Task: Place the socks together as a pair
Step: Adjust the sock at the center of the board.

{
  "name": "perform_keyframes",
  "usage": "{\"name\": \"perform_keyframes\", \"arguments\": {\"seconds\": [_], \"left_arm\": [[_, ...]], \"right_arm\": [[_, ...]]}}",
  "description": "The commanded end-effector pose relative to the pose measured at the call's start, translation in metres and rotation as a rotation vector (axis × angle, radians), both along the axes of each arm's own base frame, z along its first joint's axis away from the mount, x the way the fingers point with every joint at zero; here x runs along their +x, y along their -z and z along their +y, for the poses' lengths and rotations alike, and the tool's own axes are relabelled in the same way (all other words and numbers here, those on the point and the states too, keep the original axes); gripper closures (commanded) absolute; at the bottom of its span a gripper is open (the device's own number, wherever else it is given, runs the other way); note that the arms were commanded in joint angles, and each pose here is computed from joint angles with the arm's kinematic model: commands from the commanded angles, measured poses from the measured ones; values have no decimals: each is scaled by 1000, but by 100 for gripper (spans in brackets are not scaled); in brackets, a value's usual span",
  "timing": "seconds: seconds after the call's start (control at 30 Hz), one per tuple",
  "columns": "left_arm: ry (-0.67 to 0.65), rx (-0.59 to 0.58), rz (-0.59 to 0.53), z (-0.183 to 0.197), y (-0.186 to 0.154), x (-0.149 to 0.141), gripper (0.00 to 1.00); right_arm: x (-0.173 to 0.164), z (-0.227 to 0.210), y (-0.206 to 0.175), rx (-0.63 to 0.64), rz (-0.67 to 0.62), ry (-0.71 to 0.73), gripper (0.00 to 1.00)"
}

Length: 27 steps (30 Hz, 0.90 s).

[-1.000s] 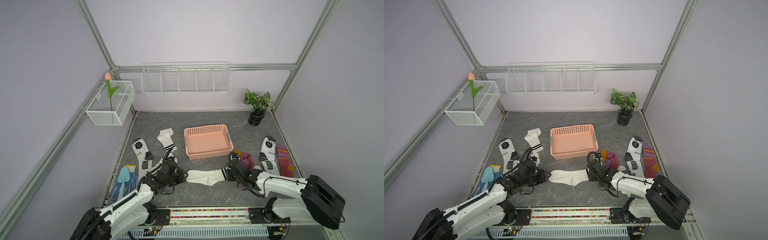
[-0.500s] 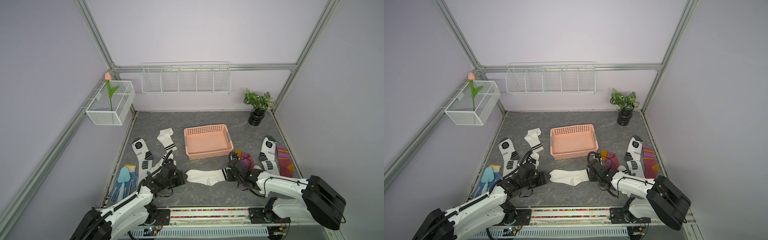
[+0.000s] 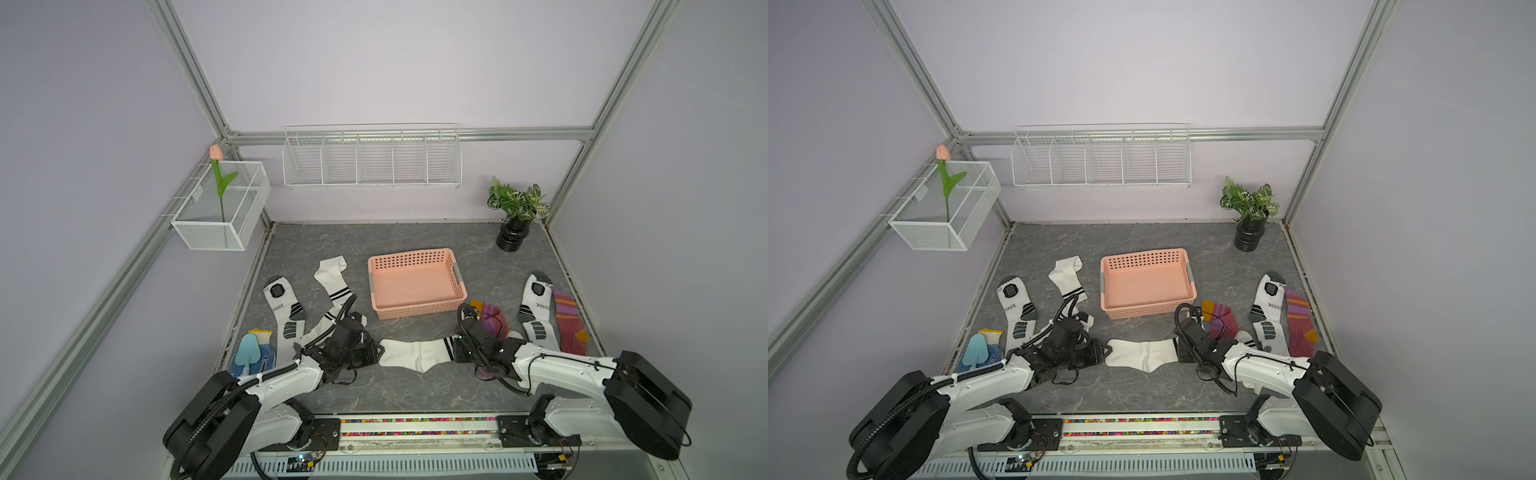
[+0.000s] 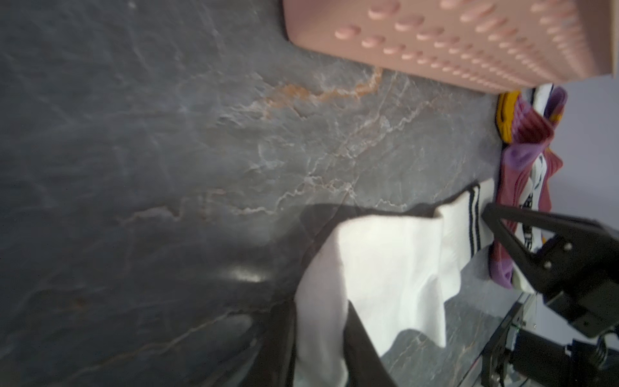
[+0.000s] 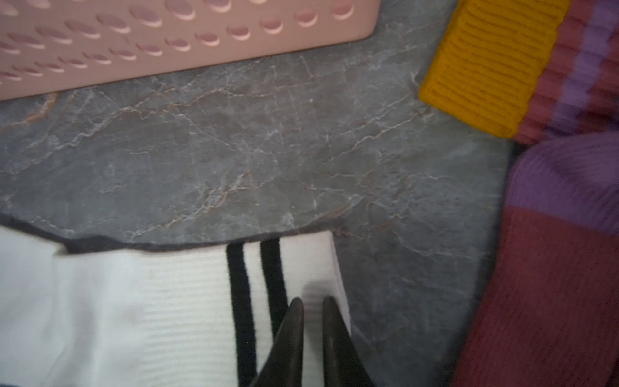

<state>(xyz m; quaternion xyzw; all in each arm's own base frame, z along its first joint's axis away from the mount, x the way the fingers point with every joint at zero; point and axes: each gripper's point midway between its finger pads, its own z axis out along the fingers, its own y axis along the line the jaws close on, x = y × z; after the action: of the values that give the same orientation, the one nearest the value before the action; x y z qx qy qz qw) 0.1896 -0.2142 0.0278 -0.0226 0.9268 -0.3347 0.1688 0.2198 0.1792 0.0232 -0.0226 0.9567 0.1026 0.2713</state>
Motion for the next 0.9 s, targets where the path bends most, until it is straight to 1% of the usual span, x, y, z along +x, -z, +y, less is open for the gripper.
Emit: {"name": "perform_keyframes", "arguments": {"seconds": [0.0, 0.1, 0.17, 0.27, 0.4, 0.5, 0.67, 0.77, 0.87], "left_arm": [[39, -43, 20, -5, -3, -12, 84], [16, -65, 7, -5, -17, -8, 91], [-8, -93, -18, -6, -32, -3, 93], [-15, -202, -77, -15, -65, 2, 95], [-20, -392, -139, -27, -112, 5, 98], [-20, -496, -151, -31, -131, 3, 100], [-23, -659, -142, -39, -152, 2, 100], [-19, -720, -142, -43, -165, 4, 100], [-21, -808, -162, -44, -186, 5, 100]], "right_arm": [[-6, -5, 8, -13, 33, 17, 84], [-6, -8, 12, -25, 40, 30, 84], [-6, -9, 14, -24, 42, 33, 84], [-6, -10, 15, -17, 42, 39, 84], [-7, -11, 19, -8, 50, 46, 84], [-6, -10, 21, 1, 56, 49, 84], [-6, -6, 23, 22, 68, 40, 84], [-6, -1, 20, 45, 62, 25, 84], [-5, 3, 18, 57, 59, 9, 84]]}}
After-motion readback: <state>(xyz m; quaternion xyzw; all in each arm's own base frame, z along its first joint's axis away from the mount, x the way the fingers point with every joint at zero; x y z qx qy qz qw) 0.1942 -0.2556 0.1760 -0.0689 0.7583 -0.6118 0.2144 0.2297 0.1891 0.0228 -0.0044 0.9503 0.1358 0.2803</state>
